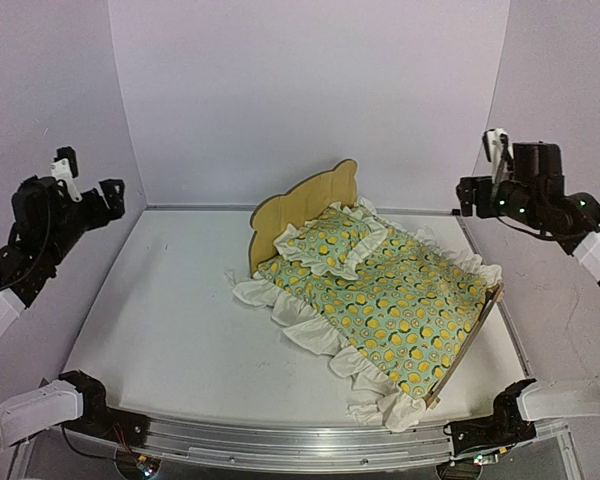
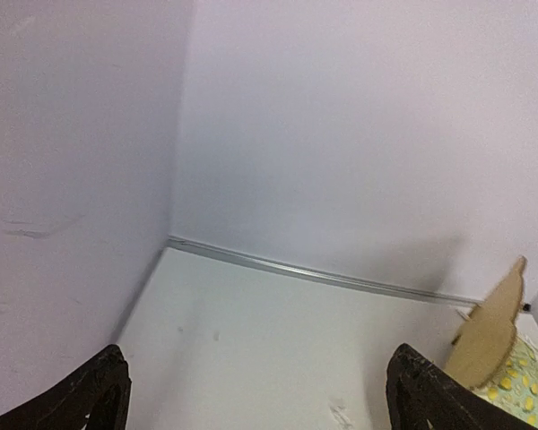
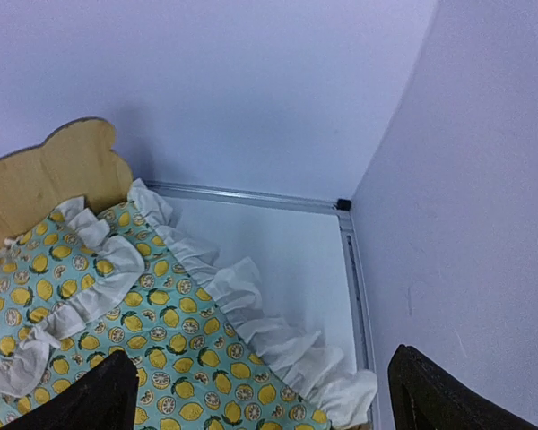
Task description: Set up the pet bed
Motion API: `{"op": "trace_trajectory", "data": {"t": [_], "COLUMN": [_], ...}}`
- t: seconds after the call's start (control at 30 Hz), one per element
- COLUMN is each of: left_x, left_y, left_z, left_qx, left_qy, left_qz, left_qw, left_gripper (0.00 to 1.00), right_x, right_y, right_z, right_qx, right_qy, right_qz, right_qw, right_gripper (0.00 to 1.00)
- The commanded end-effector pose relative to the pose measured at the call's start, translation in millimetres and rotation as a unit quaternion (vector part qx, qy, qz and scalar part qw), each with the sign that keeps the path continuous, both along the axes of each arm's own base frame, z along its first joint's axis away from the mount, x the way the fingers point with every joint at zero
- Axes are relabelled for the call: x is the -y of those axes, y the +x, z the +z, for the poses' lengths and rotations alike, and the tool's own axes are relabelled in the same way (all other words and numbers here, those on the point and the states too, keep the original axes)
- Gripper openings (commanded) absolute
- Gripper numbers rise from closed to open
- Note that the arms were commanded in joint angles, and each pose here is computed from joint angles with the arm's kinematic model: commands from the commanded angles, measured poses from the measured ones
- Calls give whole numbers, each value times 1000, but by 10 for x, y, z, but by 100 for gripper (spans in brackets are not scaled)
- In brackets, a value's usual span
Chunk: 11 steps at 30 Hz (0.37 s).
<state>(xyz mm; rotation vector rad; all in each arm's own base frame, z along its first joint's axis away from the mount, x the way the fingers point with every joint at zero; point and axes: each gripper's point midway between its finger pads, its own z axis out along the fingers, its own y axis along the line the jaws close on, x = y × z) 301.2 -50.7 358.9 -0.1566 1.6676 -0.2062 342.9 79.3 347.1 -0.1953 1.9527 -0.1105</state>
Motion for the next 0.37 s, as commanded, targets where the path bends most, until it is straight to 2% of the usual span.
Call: {"op": "trace_trajectory", "data": {"t": [0.0,0.1,0.2,0.33], "left_x": [-324,-228,-220,-142], "left_y": [-198,-310,-338,-335], "left_z": [707,1065,1238,1293], "left_qx": [50,92,108,113], "left_qy": [13,17,21,18], "left_qz": [27,-6,-10,-32], "left_qw": [998,996,994,993], "left_gripper": [100,100,99,100], "right_x": [219,281,410,445], "right_y": [-383,-667,-918,-994], "right_z": [49,384,672,698], "right_qx": [-13,46,98,104], "right_qy": [137,154,164,166], "right_qz": [-60,-34,-34,-35], "right_qw": [989,986,981,980], "right_gripper": [98,98,98,98]}}
